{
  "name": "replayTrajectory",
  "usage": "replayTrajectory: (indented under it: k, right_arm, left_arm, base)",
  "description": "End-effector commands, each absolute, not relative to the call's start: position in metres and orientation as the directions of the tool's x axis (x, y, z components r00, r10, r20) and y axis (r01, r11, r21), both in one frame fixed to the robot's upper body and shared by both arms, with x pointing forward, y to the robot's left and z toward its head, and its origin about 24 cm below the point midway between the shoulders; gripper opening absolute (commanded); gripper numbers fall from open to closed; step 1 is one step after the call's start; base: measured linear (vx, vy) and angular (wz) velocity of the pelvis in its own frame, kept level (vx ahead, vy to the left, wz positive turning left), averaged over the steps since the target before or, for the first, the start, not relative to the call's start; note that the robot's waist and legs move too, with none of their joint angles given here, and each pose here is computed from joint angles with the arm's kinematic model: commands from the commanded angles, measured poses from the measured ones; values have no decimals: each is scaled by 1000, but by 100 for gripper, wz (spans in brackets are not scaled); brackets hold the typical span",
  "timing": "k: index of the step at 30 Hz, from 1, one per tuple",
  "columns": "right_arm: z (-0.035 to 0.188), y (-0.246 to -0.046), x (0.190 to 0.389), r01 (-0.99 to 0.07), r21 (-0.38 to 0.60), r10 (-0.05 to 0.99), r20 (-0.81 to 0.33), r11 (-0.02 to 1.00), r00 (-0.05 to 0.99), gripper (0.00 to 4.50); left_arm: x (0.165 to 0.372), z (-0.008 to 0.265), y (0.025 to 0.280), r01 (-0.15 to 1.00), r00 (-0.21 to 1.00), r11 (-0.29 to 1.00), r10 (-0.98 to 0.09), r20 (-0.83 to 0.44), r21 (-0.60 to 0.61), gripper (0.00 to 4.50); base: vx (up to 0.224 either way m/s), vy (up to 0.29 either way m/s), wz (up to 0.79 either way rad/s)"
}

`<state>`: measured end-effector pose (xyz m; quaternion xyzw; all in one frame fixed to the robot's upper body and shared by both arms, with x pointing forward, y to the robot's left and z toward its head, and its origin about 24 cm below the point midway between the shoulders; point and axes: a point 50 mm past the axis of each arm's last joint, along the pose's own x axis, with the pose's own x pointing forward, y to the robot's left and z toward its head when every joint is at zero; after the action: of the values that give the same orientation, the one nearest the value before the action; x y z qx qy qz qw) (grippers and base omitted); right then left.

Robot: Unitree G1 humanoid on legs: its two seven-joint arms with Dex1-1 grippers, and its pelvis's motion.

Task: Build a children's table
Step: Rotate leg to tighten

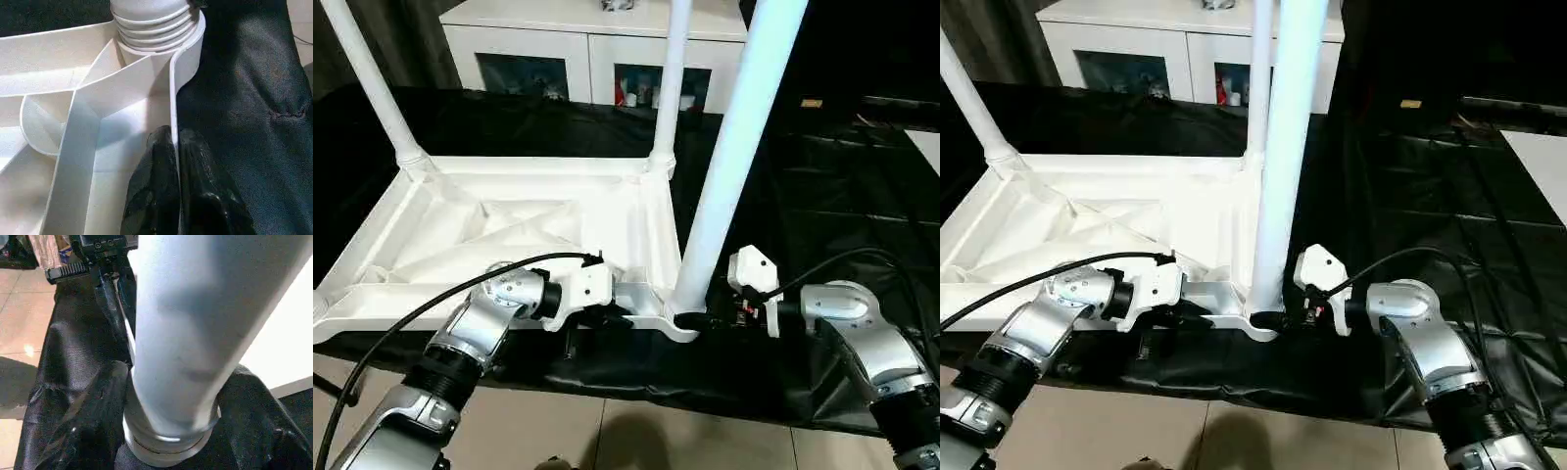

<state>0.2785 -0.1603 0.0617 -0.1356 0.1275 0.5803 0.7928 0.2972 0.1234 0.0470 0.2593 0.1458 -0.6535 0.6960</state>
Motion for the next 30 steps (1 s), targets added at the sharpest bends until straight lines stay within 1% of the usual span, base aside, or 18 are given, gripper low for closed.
replayTrajectory:
  k: [1, 4, 7, 10, 12, 13, 16, 17, 19, 20, 21, 22, 23, 24, 25, 28, 29, 30]
  right_arm:
    - [53, -159, 274, -966, -31, 884, -397, 256, 246, 241]
    - [49, -160, 275, -954, -16, 878, -388, 300, 282, 238]
    - [43, -163, 284, -895, -17, 830, -367, 446, 420, 238]
    - [35, -164, 295, -788, -20, 730, -363, 615, 579, 237]
    - [31, -162, 300, -722, -19, 670, -357, 692, 651, 230]
    - [29, -157, 303, -668, -3, 627, -342, 745, 700, 226]
    - [27, -147, 308, -544, 39, 525, -327, 838, 786, 219]
    - [26, -146, 313, -461, 16, 440, -326, 887, 836, 213]
    - [25, -135, 322, -222, -11, 209, -298, 975, 931, 212]
    - [26, -134, 322, -199, -10, 188, -294, 980, 937, 211]
    - [26, -124, 324, -127, 24, 128, -287, 992, 949, 209]
    - [26, -122, 324, -121, 28, 124, -288, 992, 950, 209]
    - [28, -109, 326, -112, 46, 120, -280, 993, 952, 209]
    - [31, -99, 327, -141, 71, 155, -265, 988, 952, 209]
    - [31, -99, 327, -141, 71, 155, -265, 988, 952, 209]
    - [41, -85, 325, -257, 88, 270, -201, 962, 942, 209]
    - [42, -85, 325, -260, 88, 273, -199, 962, 941, 240]
    - [44, -89, 325, -276, 67, 284, -181, 959, 942, 258]
  left_arm:
    - [298, 51, 119, 982, 93, -5, -857, -508, 189, 0]
    - [301, 52, 119, 980, 125, 29, -858, -497, 197, 0]
    - [306, 54, 115, 976, 180, 97, -865, -469, 195, 0]
    - [315, 56, 108, 962, 257, 183, -855, -450, 202, 0]
    - [322, 56, 103, 947, 313, 241, -837, -449, 211, 0]
    - [327, 56, 99, 933, 358, 291, -821, -446, 213, 0]
    - [337, 57, 91, 904, 426, 384, -793, -436, 186, 0]
    - [343, 58, 89, 883, 468, 429, -766, -441, 192, 0]
    - [359, 60, 84, 782, 614, 581, -659, -435, 223, 0]
    - [360, 61, 83, 771, 627, 596, -647, -433, 224, 0]
    - [366, 63, 81, 715, 683, 666, -600, -416, 214, 0]
    - [366, 63, 81, 709, 689, 672, -595, -415, 215, 0]
    - [370, 64, 80, 670, 726, 705, -557, -404, 232, 0]
    - [371, 65, 80, 653, 740, 719, -541, -399, 238, 0]
    - [371, 65, 80, 653, 740, 719, -541, -399, 238, 0]
    - [371, 67, 80, 674, 729, 692, -563, -391, 260, 0]
    - [371, 67, 80, 675, 727, 690, -564, -391, 261, 0]
    - [370, 67, 80, 696, 710, 666, -586, -390, 267, 0]
  base:
    - [0, 0, 0]
    - [0, 0, 0]
    - [0, 0, 0]
    - [0, 0, 0]
    - [0, 0, 0]
    - [0, 0, 0]
    - [0, 0, 0]
    - [0, 0, 0]
    - [0, 0, 0]
    - [0, 0, 0]
    - [0, 0, 0]
    - [0, 0, 0]
    - [0, 0, 0]
    - [0, 0, 0]
    - [0, 0, 0]
    - [0, 0, 0]
    - [0, 0, 0]
    - [0, 0, 0]
